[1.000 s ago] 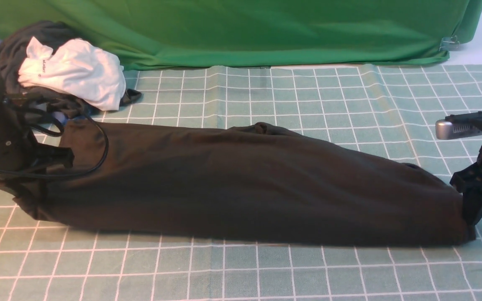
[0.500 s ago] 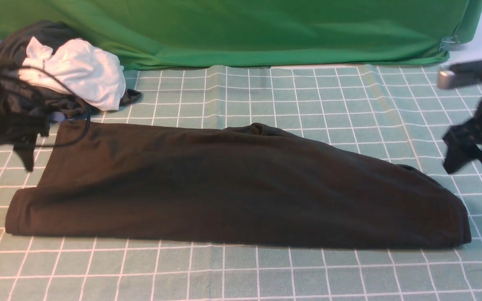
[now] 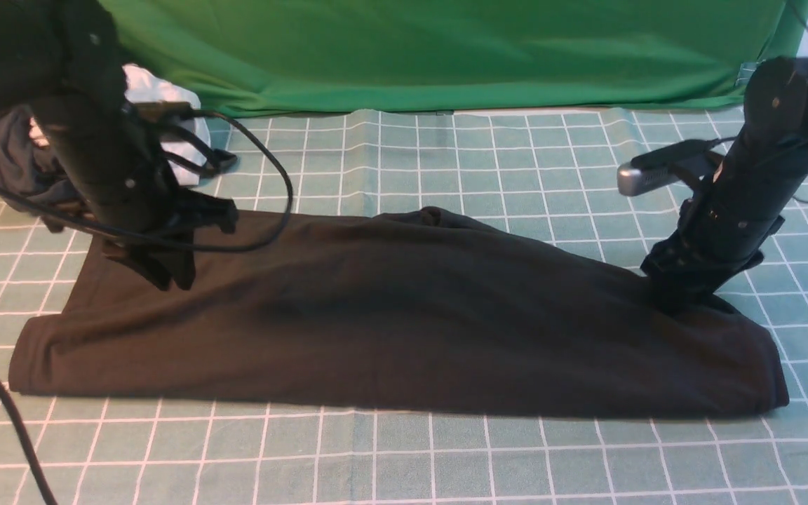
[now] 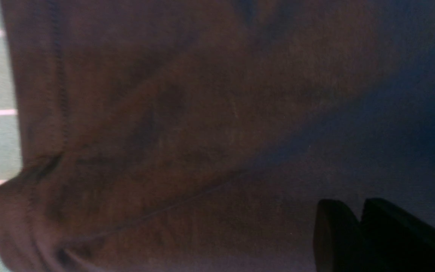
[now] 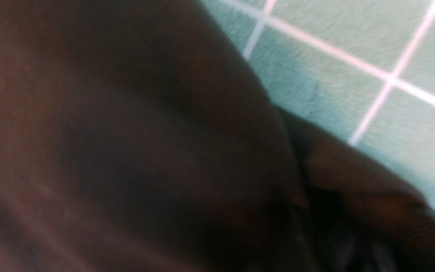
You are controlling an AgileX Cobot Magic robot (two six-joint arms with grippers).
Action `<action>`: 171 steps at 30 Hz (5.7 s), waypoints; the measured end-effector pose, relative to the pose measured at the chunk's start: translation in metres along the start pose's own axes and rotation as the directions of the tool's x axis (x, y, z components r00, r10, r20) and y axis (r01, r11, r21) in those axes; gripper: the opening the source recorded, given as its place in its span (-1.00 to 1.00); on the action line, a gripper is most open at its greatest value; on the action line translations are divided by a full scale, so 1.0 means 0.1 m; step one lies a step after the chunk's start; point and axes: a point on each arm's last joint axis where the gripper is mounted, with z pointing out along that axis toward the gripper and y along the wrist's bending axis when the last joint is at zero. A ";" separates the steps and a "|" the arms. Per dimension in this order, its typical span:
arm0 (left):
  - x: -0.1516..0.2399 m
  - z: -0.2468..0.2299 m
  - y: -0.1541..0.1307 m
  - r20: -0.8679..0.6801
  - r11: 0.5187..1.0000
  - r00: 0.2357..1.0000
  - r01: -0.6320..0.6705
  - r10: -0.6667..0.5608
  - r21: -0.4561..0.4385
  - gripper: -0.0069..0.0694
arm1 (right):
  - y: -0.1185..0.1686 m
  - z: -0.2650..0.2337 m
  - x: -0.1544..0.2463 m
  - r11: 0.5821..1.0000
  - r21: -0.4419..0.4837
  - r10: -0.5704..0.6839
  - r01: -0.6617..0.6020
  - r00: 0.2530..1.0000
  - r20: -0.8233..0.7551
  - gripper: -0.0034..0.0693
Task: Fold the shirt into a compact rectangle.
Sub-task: 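Pull the folded dark garment lengthwise by its ends to straighten it flat on the table, then fold the right end of the dark garment over onto its left end with the right gripper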
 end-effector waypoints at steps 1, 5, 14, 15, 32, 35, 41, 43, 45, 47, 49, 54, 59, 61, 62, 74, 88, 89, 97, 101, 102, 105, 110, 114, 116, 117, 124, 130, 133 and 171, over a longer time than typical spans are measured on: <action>0.00 0.02 0.00 -0.006 1.000 1.000 -0.001 0.001 0.000 -0.74 | 0.00 0.00 0.00 1.000 -0.002 0.001 -0.001 1.000 0.000 -0.29; -0.01 0.06 0.00 -0.008 1.000 1.000 -0.008 0.008 -0.002 -0.81 | 0.01 -0.06 -0.01 1.000 0.002 -0.001 0.001 1.000 0.020 -0.78; -0.01 0.06 0.00 -0.011 1.000 1.000 -0.029 0.029 -0.002 -0.80 | -0.05 -0.32 -0.06 0.999 0.032 -0.032 0.031 0.998 0.047 -0.87; -0.01 0.06 0.00 -0.013 0.999 0.999 -0.032 0.032 -0.002 -0.80 | -0.06 -0.34 -0.06 0.999 0.032 -0.029 0.027 0.998 0.047 -0.87; -0.01 0.06 -0.04 -0.013 0.999 1.000 -0.022 0.023 0.038 -0.80 | 0.04 -0.17 0.00 0.997 -0.044 -0.066 0.062 0.993 -0.095 -0.08; -0.01 0.06 -0.05 -0.013 0.999 1.000 -0.018 0.018 0.048 -0.80 | 0.05 -0.07 -0.01 0.996 -0.055 -0.069 0.063 0.991 -0.119 -0.21; -0.01 0.06 -0.06 -0.014 0.998 1.000 -0.027 0.028 0.059 -0.80 | 0.05 -0.04 -0.01 0.996 -0.057 -0.070 0.063 0.990 -0.126 -0.81; -0.01 0.06 -0.06 -0.014 0.998 1.000 -0.027 0.028 0.064 -0.80 | 0.06 -0.11 0.00 0.996 -0.048 -0.074 0.069 0.991 -0.114 -0.84; -0.01 0.06 -0.07 -0.013 0.997 0.999 -0.029 0.030 0.065 -0.80 | 0.07 -0.25 0.00 0.996 -0.028 -0.083 0.080 0.993 -0.089 -0.85; -0.01 0.06 -0.07 -0.013 0.997 0.999 -0.038 0.039 0.068 -0.80 | 0.05 -0.37 0.02 0.997 -0.012 -0.082 0.082 0.995 -0.061 -0.85; -0.01 0.06 -0.07 -0.013 0.997 0.999 -0.040 0.041 0.071 -0.80 | 0.02 -0.42 0.02 0.997 -0.004 -0.071 0.071 0.997 -0.041 -0.86; -0.01 0.06 -0.07 -0.013 0.997 0.999 -0.041 0.042 0.071 -0.80 | -0.16 -0.44 0.07 1.000 0.001 -0.024 0.024 0.999 -0.032 -0.86; 0.00 0.06 -0.07 -0.016 0.996 0.999 -0.040 0.041 0.074 -0.80 | -0.25 -0.35 0.05 1.000 0.012 -0.006 0.006 1.000 -0.024 -0.86; 0.01 0.06 -0.08 -0.026 0.996 0.999 -0.041 0.043 0.077 -0.80 | -0.28 -0.27 0.03 1.000 0.028 -0.009 0.010 1.000 -0.017 -0.82; 0.01 0.06 -0.08 -0.031 0.996 0.999 -0.040 0.043 0.077 -0.80 | -0.30 -0.24 0.02 0.999 0.041 -0.010 0.010 1.000 -0.017 -0.78; 0.02 0.06 -0.08 -0.047 0.996 0.998 -0.039 0.043 0.081 -0.80 | -0.43 -0.49 0.09 0.967 0.234 0.124 -0.103 0.989 -0.077 0.08; 0.09 -0.22 -0.11 0.029 0.991 0.996 -0.083 0.081 0.101 -0.79 | -0.12 -0.57 0.51 0.982 0.081 0.175 -0.170 0.983 -0.058 -0.84; 0.11 -0.27 -0.11 0.044 0.991 0.996 -0.087 0.083 0.101 -0.79 | -0.14 -0.53 0.55 0.977 0.082 0.199 -0.194 0.979 -0.054 -0.82; 0.38 -0.64 -0.09 0.138 0.993 0.987 -0.092 0.081 0.076 -0.79 | -0.22 -0.37 0.60 0.960 0.095 0.263 -0.262 0.965 0.001 0.40; 0.63 -0.76 -0.11 0.213 0.991 0.976 -0.079 0.054 0.111 -0.79 | -0.25 -0.26 0.54 0.957 0.092 0.272 -0.274 0.962 0.030 0.91; 0.70 -0.80 -0.11 0.236 0.990 0.971 -0.078 0.048 0.117 -0.79 | -0.26 -0.21 0.54 0.955 0.090 0.282 -0.283 0.959 0.022 0.94; 0.88 -0.90 -0.11 0.284 0.989 0.958 -0.081 0.044 0.122 -0.79 | -0.29 -0.05 0.53 0.949 0.086 0.304 -0.302 0.953 -0.013 0.91; 1.09 -1.06 -0.10 0.343 0.989 0.939 -0.087 0.041 0.122 -0.79 | -0.31 0.03 0.52 0.942 0.083 0.328 -0.325 0.944 -0.031 0.61; 1.20 -1.20 -0.10 0.394 0.988 0.918 -0.097 0.042 0.121 -0.79 | -0.30 0.03 0.53 0.946 0.080 0.319 -0.315 0.947 -0.044 0.03; 1.24 -1.25 -0.10 0.413 0.988 0.910 -0.100 0.042 0.120 -0.79 | -0.29 0.02 0.53 0.950 0.076 0.308 -0.303 0.950 -0.051 -0.46; 1.25 -1.26 -0.10 0.416 0.988 0.908 -0.101 0.042 0.120 -0.79 | -0.29 0.02 0.53 0.951 0.076 0.306 -0.301 0.951 -0.053 -0.53; 1.35 -1.33 -0.10 0.422 0.987 0.905 -0.107 0.049 0.116 -0.79 | -0.29 -0.25 0.59 0.953 0.105 0.289 -0.284 0.957 -0.031 -0.74; 1.38 -1.33 -0.10 0.403 0.987 0.913 -0.112 0.058 0.112 -0.79 | -0.51 -0.60 0.79 0.911 0.142 0.389 -0.388 0.921 0.019 -0.75; 1.38 -1.33 -0.10 0.402 0.987 0.914 -0.112 0.058 0.112 -0.79 | -0.51 -0.62 0.81 0.906 0.131 0.405 -0.403 0.914 0.014 -0.75; 1.41 -1.37 -0.08 0.417 0.991 0.908 -0.094 0.045 0.098 -0.79 | 2.63 -0.85 -0.85 0.825 -0.565 0.150 -0.012 0.969 0.198 -0.76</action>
